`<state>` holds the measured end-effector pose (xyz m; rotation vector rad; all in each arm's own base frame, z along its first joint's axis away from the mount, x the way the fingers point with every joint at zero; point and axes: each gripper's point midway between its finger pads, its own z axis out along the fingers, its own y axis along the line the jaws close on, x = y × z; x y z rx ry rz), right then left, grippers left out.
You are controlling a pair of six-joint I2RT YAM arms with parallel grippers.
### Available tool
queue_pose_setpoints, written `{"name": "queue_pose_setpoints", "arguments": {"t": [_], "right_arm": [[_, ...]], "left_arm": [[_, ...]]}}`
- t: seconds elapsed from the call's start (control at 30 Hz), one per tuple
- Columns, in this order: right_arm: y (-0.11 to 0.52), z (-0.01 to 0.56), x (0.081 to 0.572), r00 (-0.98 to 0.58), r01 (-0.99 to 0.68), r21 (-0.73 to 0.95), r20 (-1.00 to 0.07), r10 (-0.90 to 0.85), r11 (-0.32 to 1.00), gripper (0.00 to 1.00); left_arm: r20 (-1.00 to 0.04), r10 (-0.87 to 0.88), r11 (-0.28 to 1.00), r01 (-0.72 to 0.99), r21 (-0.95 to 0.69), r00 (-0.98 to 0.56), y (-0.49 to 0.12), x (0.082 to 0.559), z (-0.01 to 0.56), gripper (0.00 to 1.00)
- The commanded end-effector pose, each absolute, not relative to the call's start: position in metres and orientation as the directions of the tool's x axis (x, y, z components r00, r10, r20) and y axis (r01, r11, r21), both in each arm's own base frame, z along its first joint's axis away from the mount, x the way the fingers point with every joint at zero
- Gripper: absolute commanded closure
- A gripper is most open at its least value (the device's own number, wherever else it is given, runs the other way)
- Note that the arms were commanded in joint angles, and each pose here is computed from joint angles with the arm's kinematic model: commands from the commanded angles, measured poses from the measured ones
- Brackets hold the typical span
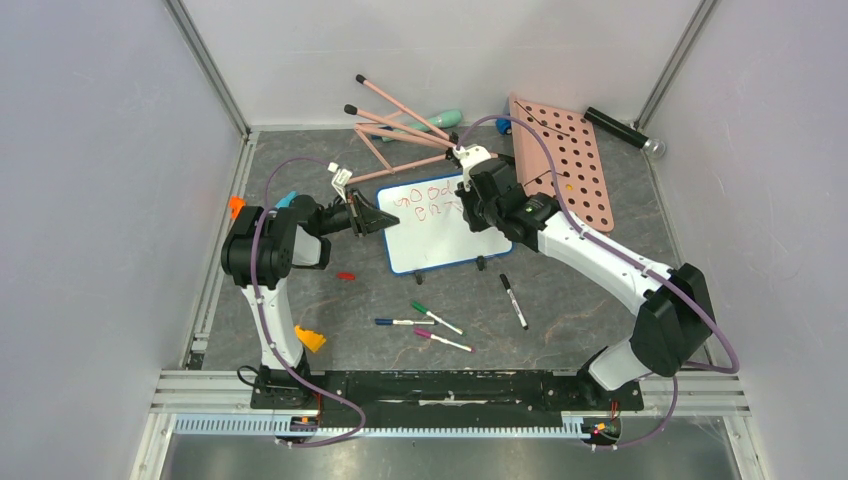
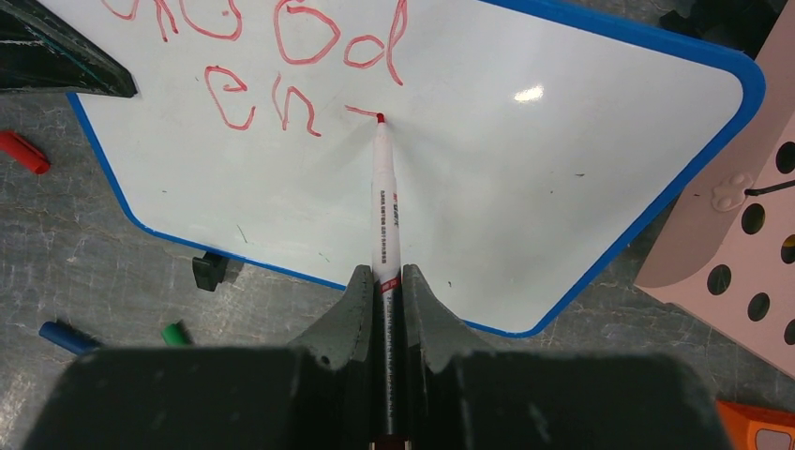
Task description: Write a sentence on the whiteboard
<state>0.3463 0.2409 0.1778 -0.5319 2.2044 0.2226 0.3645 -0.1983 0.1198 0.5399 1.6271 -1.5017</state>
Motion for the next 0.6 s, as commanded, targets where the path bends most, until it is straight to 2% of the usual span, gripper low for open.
{"name": "queue_pose_setpoints", "arguments": {"t": [0.0, 0.57], "right_arm": [[0.236, 0.188, 0.361, -0.542, -0.415, -0.035, -0.793, -0.278, 0.909, 1.0], [0.252, 0.197, 0.369, -0.526, -0.446, -0.003, -0.808, -0.266, 0.895, 1.0]], "left_arm": [[-0.877, -0.218, 0.225, 0.853, -0.471, -0.427, -0.192, 0.375, 0.123, 0.98], [-0.877, -0.216, 0.222, 0.853, -0.471, -0.428, -0.193, 0.375, 0.123, 0.98]]}}
